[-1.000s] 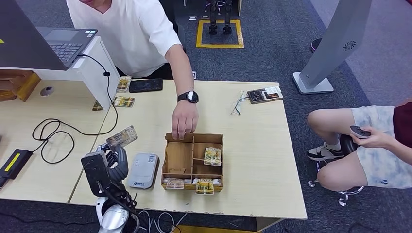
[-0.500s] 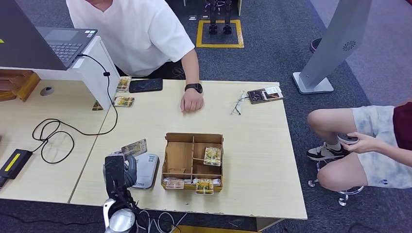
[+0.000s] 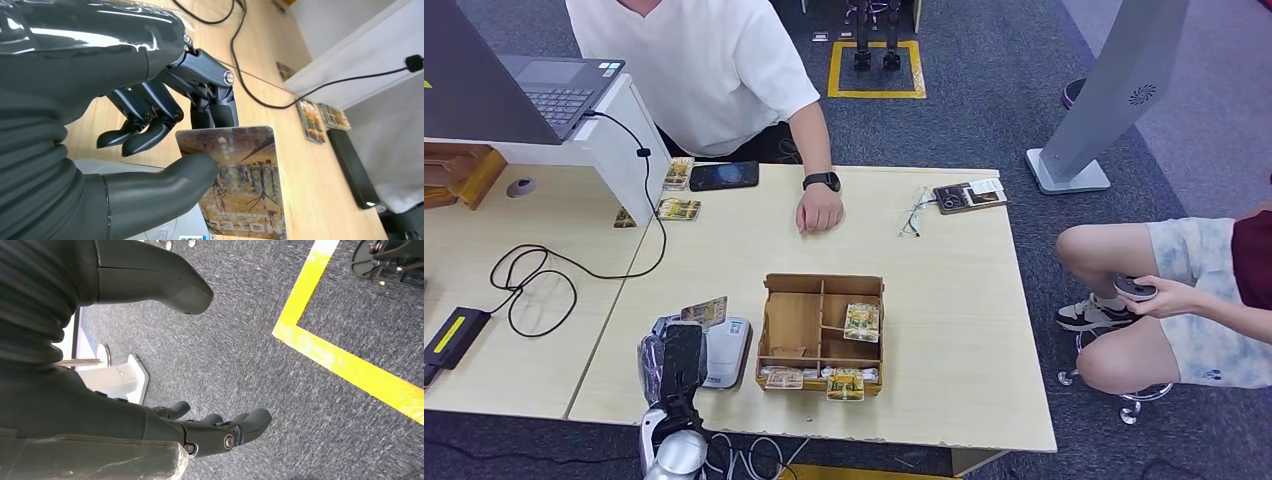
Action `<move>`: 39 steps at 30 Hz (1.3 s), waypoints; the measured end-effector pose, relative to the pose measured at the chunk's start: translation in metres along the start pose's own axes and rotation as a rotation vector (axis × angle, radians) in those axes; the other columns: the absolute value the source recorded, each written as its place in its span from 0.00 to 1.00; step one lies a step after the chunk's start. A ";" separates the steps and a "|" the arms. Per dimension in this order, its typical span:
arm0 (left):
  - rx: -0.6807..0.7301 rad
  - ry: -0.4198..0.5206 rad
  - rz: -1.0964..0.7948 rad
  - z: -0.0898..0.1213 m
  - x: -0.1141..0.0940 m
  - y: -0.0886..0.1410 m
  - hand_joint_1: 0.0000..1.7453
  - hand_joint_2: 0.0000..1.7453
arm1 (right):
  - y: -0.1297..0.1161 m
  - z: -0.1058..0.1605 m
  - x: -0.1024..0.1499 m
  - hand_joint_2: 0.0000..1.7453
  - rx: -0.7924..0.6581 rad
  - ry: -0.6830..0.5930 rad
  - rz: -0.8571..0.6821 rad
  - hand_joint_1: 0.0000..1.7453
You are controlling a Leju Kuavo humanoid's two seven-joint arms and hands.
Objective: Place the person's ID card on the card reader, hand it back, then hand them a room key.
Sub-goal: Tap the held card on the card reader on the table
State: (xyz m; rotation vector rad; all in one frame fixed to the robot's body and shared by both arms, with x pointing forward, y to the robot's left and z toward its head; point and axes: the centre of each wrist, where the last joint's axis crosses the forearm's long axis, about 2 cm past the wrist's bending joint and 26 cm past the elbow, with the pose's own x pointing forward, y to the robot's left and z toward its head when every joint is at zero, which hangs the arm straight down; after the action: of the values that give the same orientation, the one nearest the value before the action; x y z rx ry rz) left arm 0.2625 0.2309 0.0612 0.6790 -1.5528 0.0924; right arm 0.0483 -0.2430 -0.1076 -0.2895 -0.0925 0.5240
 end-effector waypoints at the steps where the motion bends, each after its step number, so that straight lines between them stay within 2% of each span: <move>1: 0.002 0.014 0.012 0.000 -0.001 0.000 1.00 1.00 | 0.000 0.000 0.000 1.00 0.000 0.000 0.000 0.00; 11: 0.005 0.078 0.069 0.004 -0.008 -0.003 1.00 1.00 | -0.001 0.000 0.000 1.00 -0.002 0.001 0.000 0.00; 20: -0.010 0.248 0.383 0.005 -0.009 -0.003 1.00 1.00 | -0.001 0.000 -0.001 1.00 -0.012 0.002 -0.001 0.00; 23: -0.010 0.276 0.448 0.006 -0.008 -0.002 1.00 1.00 | -0.001 -0.001 -0.001 1.00 -0.016 0.002 -0.002 0.00; 32: 0.009 0.270 0.436 0.006 -0.008 0.000 1.00 1.00 | -0.002 -0.001 -0.002 1.00 -0.016 0.007 -0.011 0.00; 39: 0.016 0.215 0.353 0.006 -0.008 0.002 1.00 1.00 | -0.002 -0.001 -0.003 1.00 -0.012 0.013 -0.038 0.00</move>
State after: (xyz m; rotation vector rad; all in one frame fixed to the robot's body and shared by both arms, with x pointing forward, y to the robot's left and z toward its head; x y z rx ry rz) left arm 0.2563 0.2325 0.0539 0.3869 -1.4496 0.4284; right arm 0.0469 -0.2464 -0.1080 -0.3022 -0.0883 0.4837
